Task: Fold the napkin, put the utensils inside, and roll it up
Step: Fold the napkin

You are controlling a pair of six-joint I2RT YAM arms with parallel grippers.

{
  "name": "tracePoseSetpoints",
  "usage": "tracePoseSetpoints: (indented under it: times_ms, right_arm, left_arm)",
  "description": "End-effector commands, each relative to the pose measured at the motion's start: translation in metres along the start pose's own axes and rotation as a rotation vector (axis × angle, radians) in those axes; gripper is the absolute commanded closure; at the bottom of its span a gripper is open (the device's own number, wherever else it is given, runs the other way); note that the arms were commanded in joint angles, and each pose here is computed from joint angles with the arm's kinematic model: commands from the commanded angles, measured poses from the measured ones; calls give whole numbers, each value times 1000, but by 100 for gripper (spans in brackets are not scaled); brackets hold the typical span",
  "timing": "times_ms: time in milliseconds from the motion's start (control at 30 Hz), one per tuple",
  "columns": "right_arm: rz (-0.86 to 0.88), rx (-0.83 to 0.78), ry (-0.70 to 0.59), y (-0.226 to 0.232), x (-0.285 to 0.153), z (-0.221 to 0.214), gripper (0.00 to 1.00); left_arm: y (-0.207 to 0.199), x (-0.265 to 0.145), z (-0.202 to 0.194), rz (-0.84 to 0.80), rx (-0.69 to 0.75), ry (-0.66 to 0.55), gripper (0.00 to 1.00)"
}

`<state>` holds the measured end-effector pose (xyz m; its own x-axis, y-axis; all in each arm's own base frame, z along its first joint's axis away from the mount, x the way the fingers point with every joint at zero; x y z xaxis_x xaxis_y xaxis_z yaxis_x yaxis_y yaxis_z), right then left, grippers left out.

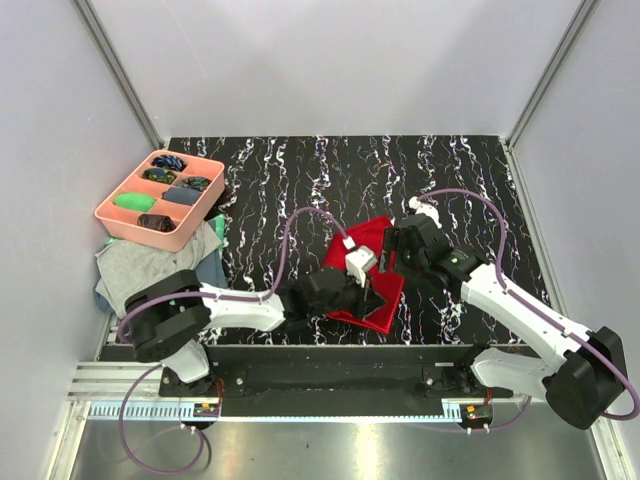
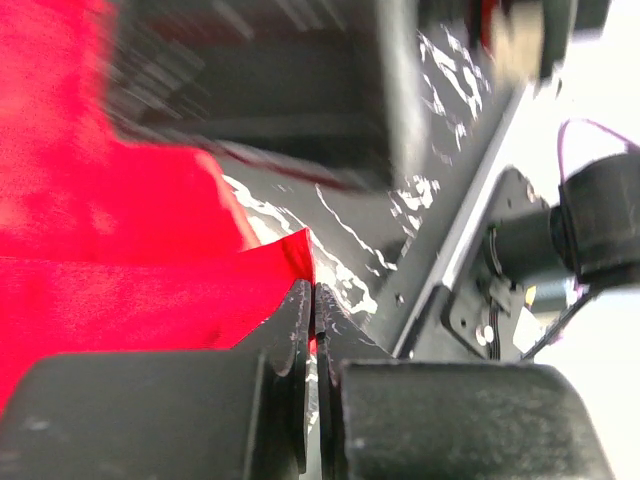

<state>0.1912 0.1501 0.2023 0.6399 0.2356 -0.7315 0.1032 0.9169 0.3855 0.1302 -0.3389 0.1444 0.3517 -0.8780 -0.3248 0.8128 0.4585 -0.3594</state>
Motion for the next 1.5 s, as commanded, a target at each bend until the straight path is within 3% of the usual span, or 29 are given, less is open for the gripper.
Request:
tracePoseSetpoints:
  times_ms: [0, 467, 500, 567, 600, 700, 800, 1000, 1200, 1467]
  right_arm:
    - [-33, 38, -31, -4, 1, 1, 21]
    - [-34, 37, 32, -3, 9, -6, 21]
    - [-30, 39, 34, -2, 9, -6, 20]
    - [-31, 37, 40, -3, 9, -8, 20]
    - [-29, 44, 38, -3, 9, -7, 20]
    - [-52, 50, 43, -7, 10, -8, 18]
    - [-61, 55, 77, -12, 13, -12, 17]
    - [-40, 79, 228, -20, 17, -37, 17]
    - [-11, 163, 394, -34, 13, -71, 18]
    - [-24, 176, 430, -42, 17, -83, 19]
  left_arm:
    - [-23, 15, 11, -112, 64, -51, 100]
    - [-34, 35, -23, -133, 94, 94, 99]
    - [-35, 35, -23, -137, 98, 97, 91]
    - [-37, 35, -22, -149, 104, 101, 63]
    - [-37, 35, -22, -155, 102, 101, 39]
    - [-40, 32, -16, -172, 105, 82, 18]
    - [-44, 25, -2, -165, 110, 34, 7]
    - [-28, -6, 27, 51, 86, -46, 3]
    - [22, -70, 10, 278, -51, -81, 2]
    - [68, -94, -41, 263, -326, -9, 25]
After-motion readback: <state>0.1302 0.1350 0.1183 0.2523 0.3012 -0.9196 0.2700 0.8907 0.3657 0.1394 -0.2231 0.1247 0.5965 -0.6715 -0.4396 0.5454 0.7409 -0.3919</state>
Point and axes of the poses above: each gripper's point midway between its finger pads, its own x axis out along the fingers, its own y axis along the line the jaws close on, z = x × y, the point moved 9 cm from there along -x, back along the fingers, and after that the axes turned 9 degrees about x, right-handed, at the moved point
